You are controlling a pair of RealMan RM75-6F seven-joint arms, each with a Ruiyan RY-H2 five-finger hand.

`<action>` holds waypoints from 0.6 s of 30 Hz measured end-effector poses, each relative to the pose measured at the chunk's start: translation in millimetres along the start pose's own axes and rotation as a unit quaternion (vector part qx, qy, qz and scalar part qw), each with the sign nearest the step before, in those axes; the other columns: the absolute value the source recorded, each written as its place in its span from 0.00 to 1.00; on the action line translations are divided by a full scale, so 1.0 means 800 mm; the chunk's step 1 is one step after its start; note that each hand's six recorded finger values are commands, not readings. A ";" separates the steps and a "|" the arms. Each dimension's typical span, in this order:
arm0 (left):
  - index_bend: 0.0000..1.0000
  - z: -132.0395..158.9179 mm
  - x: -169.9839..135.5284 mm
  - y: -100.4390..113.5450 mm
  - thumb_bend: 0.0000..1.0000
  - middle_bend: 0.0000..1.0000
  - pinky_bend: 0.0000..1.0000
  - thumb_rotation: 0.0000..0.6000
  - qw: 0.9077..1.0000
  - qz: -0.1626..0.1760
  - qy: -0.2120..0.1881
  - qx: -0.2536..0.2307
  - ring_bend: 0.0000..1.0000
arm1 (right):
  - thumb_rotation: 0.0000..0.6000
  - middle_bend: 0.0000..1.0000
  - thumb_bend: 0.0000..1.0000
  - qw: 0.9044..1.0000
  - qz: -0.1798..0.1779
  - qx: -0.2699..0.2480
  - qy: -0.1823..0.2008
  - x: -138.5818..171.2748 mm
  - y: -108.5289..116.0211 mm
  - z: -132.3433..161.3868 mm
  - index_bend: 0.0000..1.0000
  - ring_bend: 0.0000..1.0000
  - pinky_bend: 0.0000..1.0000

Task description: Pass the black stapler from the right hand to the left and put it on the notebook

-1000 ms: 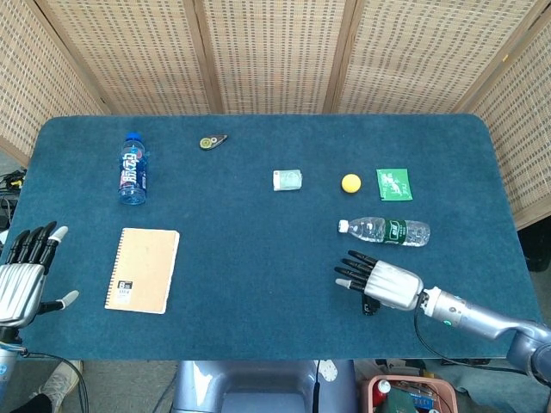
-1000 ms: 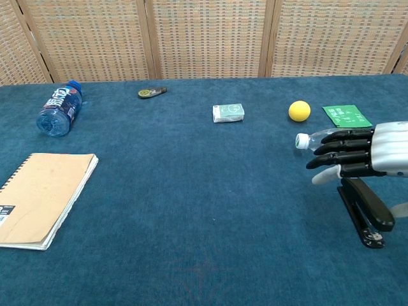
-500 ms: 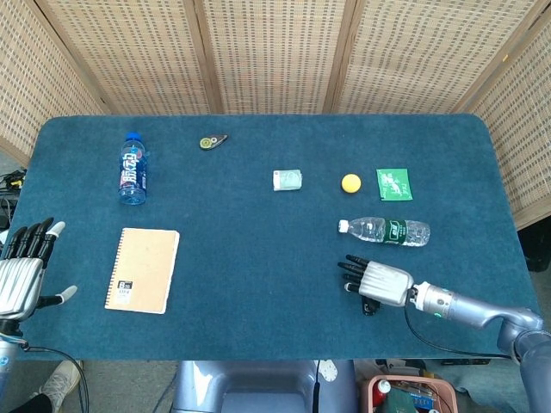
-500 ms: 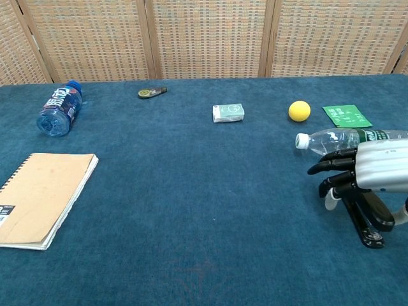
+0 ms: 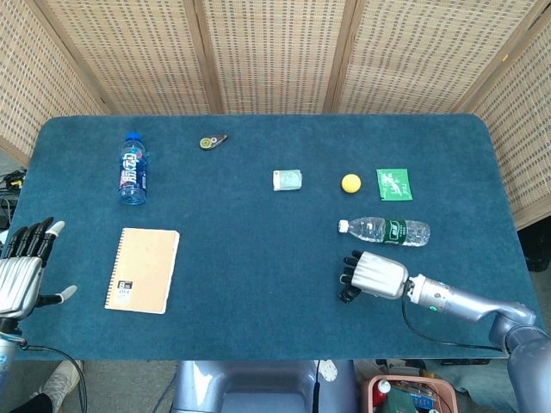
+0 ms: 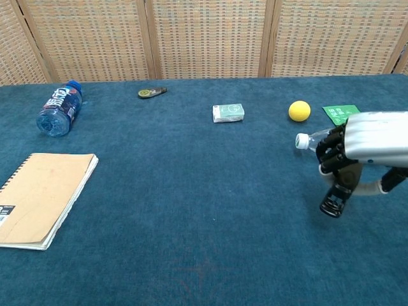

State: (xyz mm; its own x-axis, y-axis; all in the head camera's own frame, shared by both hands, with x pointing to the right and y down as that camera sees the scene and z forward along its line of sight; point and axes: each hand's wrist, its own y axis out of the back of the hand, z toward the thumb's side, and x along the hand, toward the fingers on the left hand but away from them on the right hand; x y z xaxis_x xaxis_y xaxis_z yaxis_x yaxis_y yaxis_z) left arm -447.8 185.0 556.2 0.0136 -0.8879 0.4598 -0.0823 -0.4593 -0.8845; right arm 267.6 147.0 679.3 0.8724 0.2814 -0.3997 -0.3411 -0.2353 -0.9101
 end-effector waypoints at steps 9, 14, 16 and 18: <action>0.00 0.002 0.003 0.002 0.00 0.00 0.00 1.00 1.000 -0.007 -0.006 -0.010 0.00 | 1.00 0.56 0.50 0.998 -0.043 0.032 0.043 -0.079 0.062 0.003 0.58 0.35 0.47; 0.00 -0.003 0.007 0.004 0.00 0.00 0.00 1.00 1.000 -0.011 -0.004 -0.018 0.00 | 1.00 0.56 0.50 0.995 -0.026 0.063 0.066 -0.145 0.080 0.015 0.58 0.35 0.47; 0.00 -0.007 0.009 0.003 0.00 0.00 0.00 1.00 1.000 -0.014 -0.001 -0.020 0.00 | 1.00 0.56 0.50 0.994 -0.019 0.072 0.074 -0.171 0.084 0.024 0.58 0.35 0.47; 0.00 -0.010 0.010 0.003 0.00 0.00 0.00 1.00 1.000 -0.018 0.001 -0.023 0.00 | 1.00 0.56 0.50 0.993 -0.012 0.081 0.086 -0.203 0.089 0.038 0.58 0.35 0.47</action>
State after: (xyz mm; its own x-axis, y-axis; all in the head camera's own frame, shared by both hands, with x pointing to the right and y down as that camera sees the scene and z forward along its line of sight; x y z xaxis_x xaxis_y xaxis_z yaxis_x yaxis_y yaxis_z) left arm -455.7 177.4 558.3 0.0147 -0.8709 0.4912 -0.1272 -0.4889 -0.8630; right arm 90.8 112.6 676.4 0.9231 0.1199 -0.3655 -0.3590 -0.0728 -0.9305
